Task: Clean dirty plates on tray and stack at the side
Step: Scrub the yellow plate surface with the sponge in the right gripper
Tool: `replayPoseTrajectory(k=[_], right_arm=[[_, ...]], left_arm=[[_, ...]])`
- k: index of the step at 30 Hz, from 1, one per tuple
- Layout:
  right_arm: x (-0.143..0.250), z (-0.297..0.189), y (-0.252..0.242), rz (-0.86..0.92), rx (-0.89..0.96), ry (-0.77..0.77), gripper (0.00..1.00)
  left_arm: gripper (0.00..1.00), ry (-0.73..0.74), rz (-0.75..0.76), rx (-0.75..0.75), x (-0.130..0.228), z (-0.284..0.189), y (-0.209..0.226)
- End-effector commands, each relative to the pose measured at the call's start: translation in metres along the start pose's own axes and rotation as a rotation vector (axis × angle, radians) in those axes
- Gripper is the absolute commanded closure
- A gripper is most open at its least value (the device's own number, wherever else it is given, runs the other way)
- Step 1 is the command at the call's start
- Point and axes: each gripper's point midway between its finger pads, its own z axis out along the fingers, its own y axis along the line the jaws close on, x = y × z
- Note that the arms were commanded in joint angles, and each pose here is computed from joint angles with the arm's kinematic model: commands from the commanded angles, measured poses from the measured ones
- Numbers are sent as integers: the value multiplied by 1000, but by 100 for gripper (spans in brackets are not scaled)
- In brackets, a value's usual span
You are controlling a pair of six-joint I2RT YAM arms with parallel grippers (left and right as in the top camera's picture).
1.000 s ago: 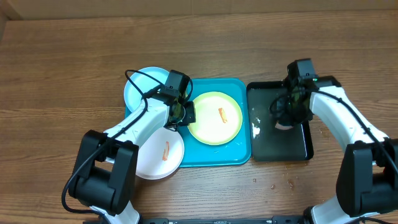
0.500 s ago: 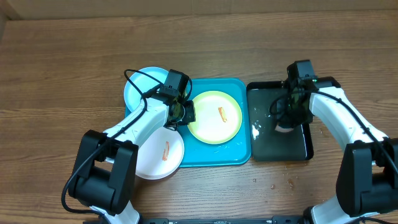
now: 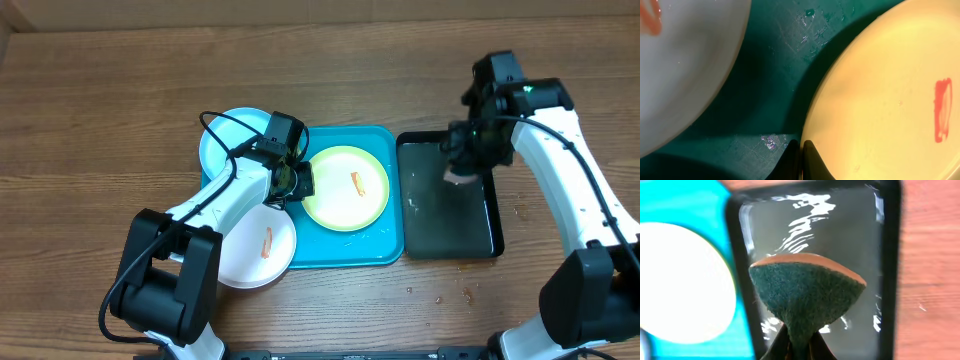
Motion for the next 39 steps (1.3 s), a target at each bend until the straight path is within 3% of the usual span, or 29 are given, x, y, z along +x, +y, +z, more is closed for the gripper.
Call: replayPoseTrajectory(k=[1,8,14,22,39], right_arm=[[1,-7,42,-63,-129,-11,96],[10,0,100,-210,-166,-39,96],[18,33,126,-272,-69,-53,96],[11,65,134,-312,-19,-84,96],[23,134,124,-309,40,34,96]], left_arm=[[96,16,-5,-4,3,5,3],[96,19,-4,-5,4,5,3],[96,25,10,4,7,6,-3],[96,28,16,5,9,6,-5],[96,37,15,0,11,6,-3]])
